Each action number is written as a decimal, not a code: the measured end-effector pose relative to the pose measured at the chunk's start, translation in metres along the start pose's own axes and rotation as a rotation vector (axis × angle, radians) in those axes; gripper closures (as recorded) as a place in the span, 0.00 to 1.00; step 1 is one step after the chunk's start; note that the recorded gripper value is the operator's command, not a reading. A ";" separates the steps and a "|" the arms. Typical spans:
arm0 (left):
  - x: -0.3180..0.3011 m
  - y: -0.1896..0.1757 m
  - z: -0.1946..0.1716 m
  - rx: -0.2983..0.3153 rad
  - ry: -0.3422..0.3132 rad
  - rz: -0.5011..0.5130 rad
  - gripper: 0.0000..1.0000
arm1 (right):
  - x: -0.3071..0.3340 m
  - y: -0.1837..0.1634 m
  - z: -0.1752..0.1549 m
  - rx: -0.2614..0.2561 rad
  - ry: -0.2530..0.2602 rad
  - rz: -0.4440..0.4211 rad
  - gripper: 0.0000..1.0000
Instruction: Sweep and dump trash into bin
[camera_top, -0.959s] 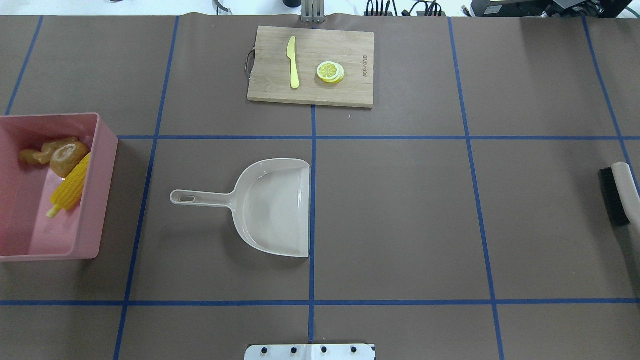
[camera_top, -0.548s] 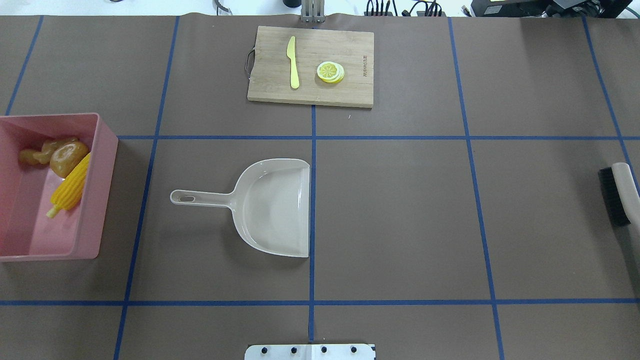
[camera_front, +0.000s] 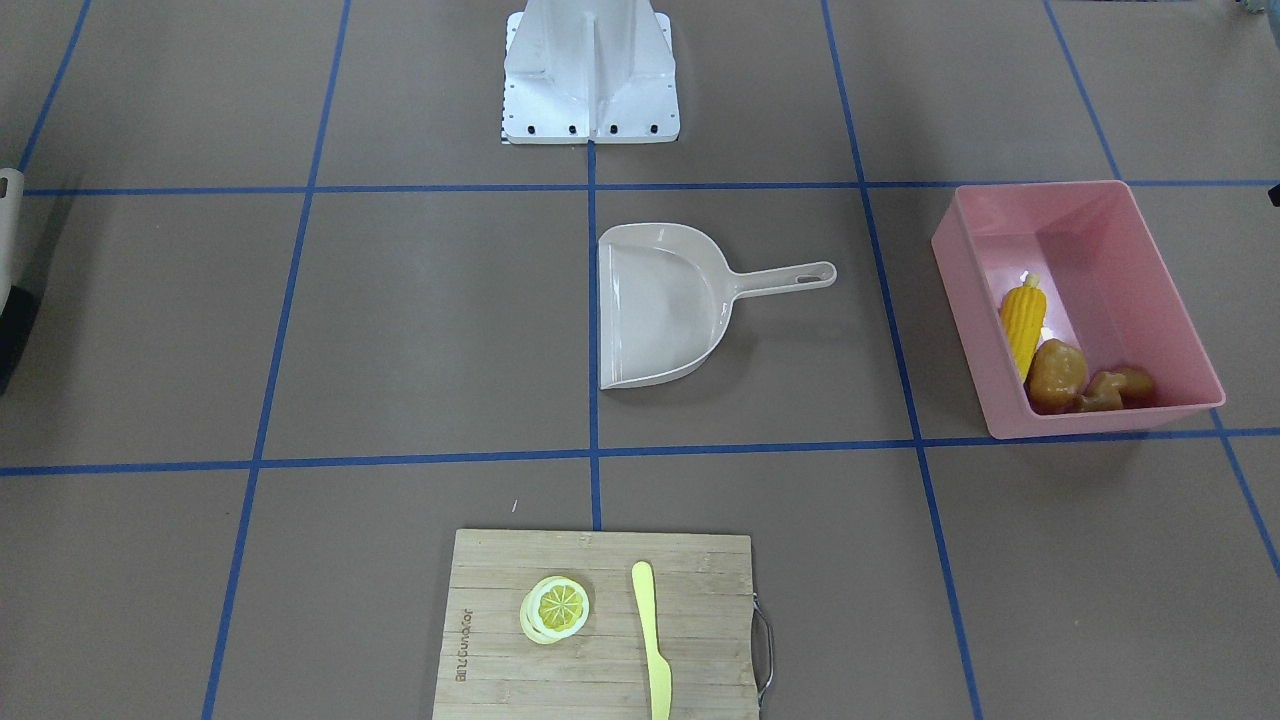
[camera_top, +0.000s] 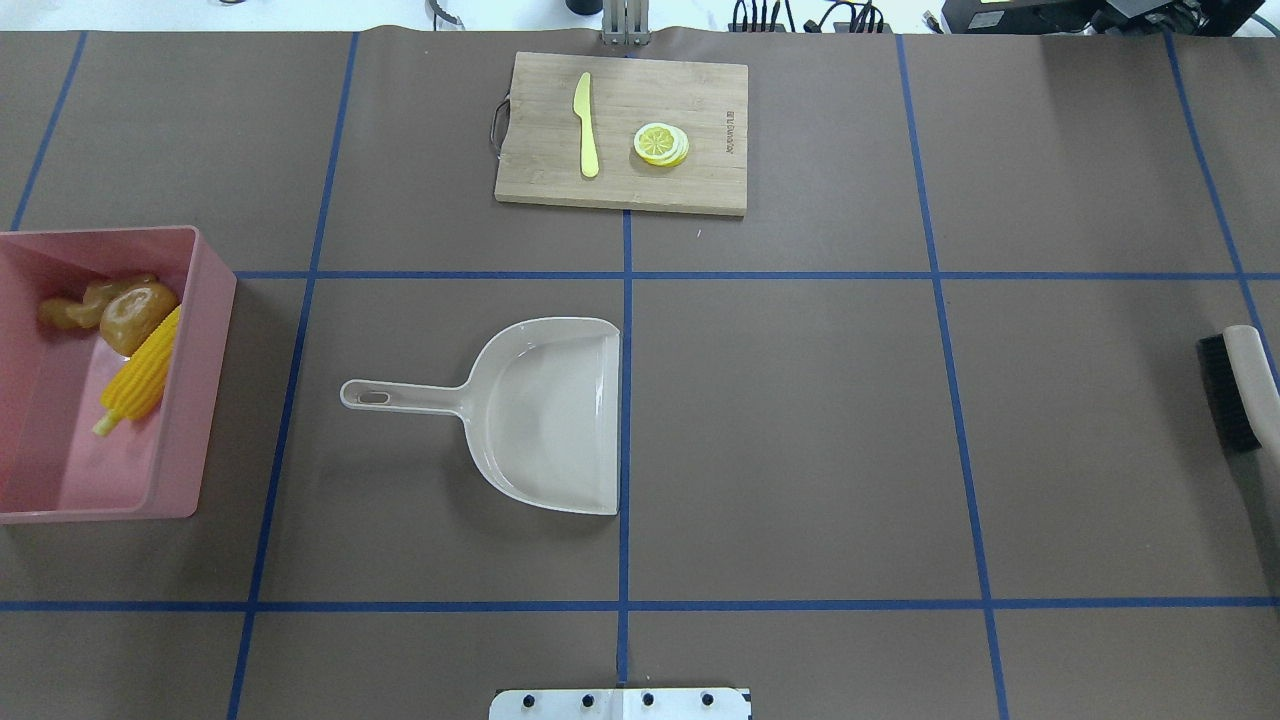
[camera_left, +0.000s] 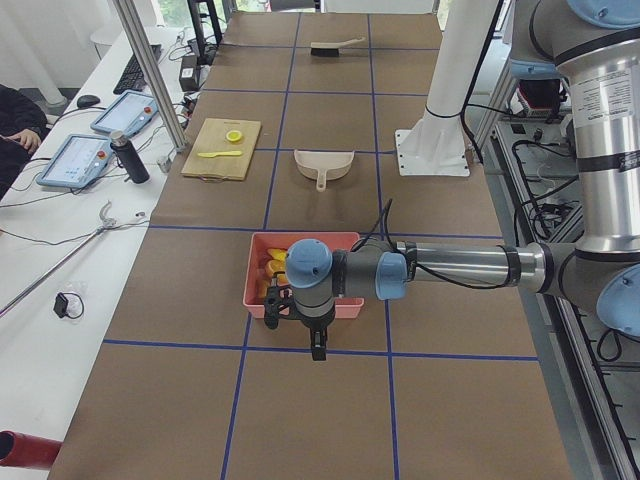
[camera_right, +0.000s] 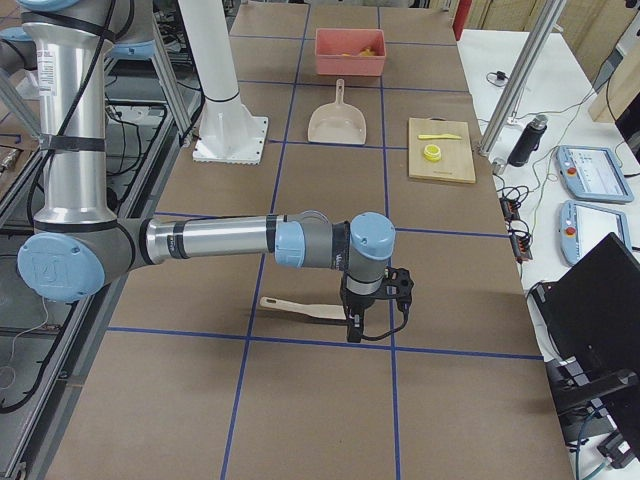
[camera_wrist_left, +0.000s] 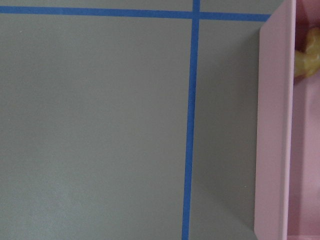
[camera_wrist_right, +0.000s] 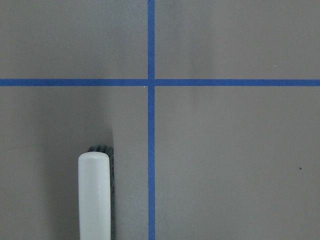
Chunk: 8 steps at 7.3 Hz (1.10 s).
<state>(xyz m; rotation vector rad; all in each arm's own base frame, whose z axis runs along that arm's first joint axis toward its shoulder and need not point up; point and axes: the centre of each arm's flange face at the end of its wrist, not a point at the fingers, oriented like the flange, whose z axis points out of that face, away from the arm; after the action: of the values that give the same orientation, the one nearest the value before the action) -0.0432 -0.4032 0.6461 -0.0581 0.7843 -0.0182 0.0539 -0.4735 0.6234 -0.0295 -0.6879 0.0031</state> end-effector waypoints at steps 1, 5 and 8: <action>0.000 0.000 0.000 0.000 0.000 0.000 0.02 | 0.000 0.000 0.000 0.000 0.000 0.000 0.00; 0.001 -0.001 -0.001 0.003 0.000 -0.001 0.02 | 0.001 0.001 0.001 -0.001 0.000 0.002 0.00; 0.001 -0.001 -0.002 0.005 0.000 0.002 0.02 | 0.001 0.002 0.001 -0.003 0.000 0.004 0.00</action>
<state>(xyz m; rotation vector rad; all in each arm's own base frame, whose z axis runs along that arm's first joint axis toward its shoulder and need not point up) -0.0438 -0.4045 0.6438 -0.0527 0.7838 -0.0181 0.0540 -0.4717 0.6252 -0.0337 -0.6878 0.0056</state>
